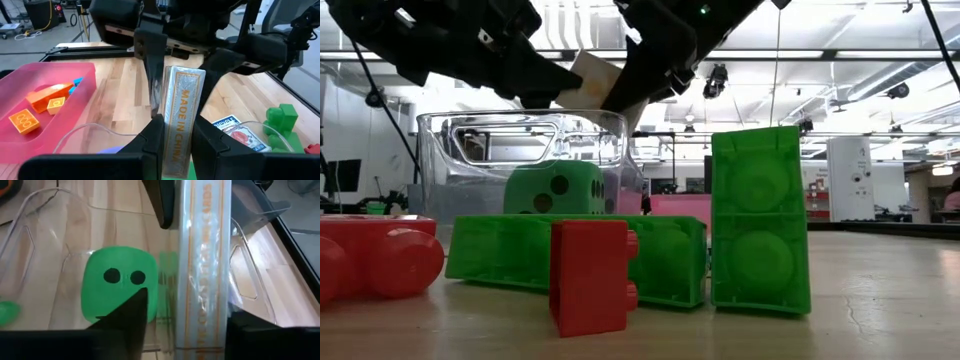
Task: Pick & Place Toys
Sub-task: Put the yellow deck of cards into the black bin
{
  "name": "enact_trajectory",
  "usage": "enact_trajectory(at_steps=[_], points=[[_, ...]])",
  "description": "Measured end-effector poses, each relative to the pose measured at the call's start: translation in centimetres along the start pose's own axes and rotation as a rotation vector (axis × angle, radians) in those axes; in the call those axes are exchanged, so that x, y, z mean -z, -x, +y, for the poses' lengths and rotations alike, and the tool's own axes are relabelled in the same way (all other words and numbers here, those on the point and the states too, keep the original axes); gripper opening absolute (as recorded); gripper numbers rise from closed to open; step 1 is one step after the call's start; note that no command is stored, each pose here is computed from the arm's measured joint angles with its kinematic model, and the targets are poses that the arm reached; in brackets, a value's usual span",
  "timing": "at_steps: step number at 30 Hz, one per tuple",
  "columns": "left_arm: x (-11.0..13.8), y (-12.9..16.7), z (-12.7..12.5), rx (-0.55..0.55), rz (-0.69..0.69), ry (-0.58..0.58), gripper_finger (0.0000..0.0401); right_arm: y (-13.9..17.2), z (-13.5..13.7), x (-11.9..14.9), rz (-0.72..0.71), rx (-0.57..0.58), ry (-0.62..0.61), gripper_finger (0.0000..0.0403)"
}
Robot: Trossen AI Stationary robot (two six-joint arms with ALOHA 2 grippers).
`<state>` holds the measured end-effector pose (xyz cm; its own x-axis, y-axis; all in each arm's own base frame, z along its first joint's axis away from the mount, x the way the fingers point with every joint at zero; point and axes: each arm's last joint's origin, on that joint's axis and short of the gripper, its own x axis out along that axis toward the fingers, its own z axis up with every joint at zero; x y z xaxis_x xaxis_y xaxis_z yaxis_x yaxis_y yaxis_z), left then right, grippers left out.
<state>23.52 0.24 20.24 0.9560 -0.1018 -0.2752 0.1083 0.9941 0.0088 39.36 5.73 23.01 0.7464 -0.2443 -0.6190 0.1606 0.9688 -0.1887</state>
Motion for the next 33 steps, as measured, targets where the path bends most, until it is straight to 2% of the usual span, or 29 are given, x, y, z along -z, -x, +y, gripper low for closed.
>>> enact_trajectory(at_steps=[3, 7, 13, 19, 22, 26, 29, 33], points=[[0.0, 0.0, 0.0, 0.000, 0.000, -0.010, 0.0063, 0.0, 0.1, 0.0, -0.001, -0.003, 0.001, 0.0206], [0.0, 0.1, 0.0, 0.001, 0.002, -0.022, 0.0063, 0.1, 0.2, 0.0, -0.005, -0.006, 0.002, 0.0228], [-0.2, 0.7, -0.1, 0.003, 0.022, -0.033, 0.0063, 0.6, 1.0, 0.0, -0.003, -0.024, 0.026, 0.0232], [-0.9, 2.1, -0.3, 0.004, 0.010, -0.052, 0.0063, 2.6, 1.3, -0.5, -0.046, -0.038, 0.056, 0.0233], [-1.1, 2.7, -0.4, 0.010, -0.013, -0.057, 0.0063, 3.8, 1.6, -0.7, -0.169, -0.058, 0.067, 0.0233], [-0.5, 3.5, -0.4, -0.019, -0.002, -0.056, 0.0063, 5.4, 1.6, -0.3, -0.433, -0.134, 0.060, 0.0233], [-0.4, 4.0, -0.3, -0.072, -0.012, -0.056, 0.0063, 6.7, 1.2, 1.4, -0.595, -0.192, 0.041, 0.0233], [-0.1, 4.8, -0.3, -0.089, 0.001, -0.055, 0.0063, 7.7, 0.1, 4.7, -0.717, -0.194, 0.001, 0.0233]])
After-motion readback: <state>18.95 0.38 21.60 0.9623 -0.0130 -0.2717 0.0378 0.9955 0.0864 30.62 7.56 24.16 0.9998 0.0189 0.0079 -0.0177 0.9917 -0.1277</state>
